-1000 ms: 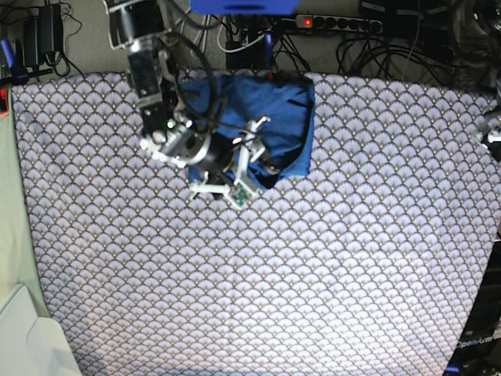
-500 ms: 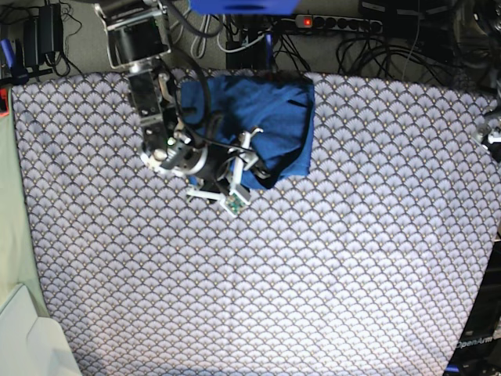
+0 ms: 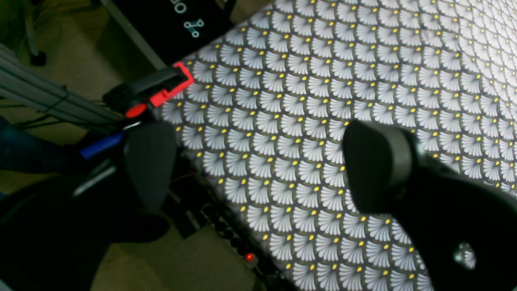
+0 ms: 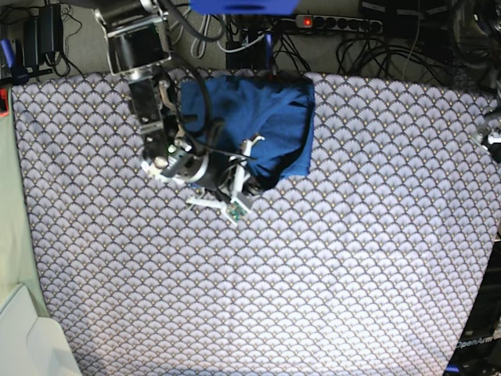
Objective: Fold the T-shirt properly
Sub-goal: 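Grasp the shirt's bottom edge with the right gripper and fold it up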
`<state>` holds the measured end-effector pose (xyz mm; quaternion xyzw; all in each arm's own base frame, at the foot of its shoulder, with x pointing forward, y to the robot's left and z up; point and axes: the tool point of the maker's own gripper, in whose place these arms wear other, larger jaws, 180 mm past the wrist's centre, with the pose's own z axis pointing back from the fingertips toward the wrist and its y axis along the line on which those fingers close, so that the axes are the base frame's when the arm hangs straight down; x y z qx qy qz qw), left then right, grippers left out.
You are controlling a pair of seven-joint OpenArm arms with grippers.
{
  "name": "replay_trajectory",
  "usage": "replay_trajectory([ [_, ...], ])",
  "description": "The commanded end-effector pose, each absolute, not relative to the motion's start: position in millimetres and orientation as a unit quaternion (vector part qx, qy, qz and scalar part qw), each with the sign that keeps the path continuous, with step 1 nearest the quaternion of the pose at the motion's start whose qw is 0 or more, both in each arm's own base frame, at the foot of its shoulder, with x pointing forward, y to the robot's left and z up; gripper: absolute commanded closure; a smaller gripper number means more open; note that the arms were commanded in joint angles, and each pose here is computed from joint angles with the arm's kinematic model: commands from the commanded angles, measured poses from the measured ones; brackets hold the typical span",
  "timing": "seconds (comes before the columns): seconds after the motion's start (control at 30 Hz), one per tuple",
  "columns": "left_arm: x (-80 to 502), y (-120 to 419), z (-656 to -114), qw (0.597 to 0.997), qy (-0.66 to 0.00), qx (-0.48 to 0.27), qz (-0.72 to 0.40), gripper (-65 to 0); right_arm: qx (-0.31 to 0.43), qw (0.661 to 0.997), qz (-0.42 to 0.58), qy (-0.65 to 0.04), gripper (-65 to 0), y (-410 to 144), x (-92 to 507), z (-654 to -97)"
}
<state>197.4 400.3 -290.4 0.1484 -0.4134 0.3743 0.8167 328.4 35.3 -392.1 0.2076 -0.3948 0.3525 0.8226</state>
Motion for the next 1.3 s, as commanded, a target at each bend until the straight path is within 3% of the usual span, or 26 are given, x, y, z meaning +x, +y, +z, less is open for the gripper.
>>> replay_trajectory([
  [0.0, 201.2, 406.1, -277.4, 0.808, -0.432, 0.160, 0.368, -65.0, 0.224, 0.806, 0.347, -0.424, 0.0, 48.5, 338.4, -371.4],
  [0.43, 199.5, 406.1, -278.6, 0.809, -0.429, 0.161, 0.367, -65.0, 0.269, 0.778, 0.378, -0.424, 0.0, 105.2, 319.0, -356.9],
  [1.03, 199.2, 406.3, -278.5, 0.810, -0.429, 0.162, 0.366, -65.0, 0.301, 0.754, 0.363, -0.457, 0.0, 124.5, 321.6, -324.3],
  [1.27, 199.2, 406.3, -278.5, 0.810, -0.429, 0.162, 0.366, -65.0, 0.306, 0.784, 0.361, -0.403, 0.0, 124.3, 316.7, -366.5],
])
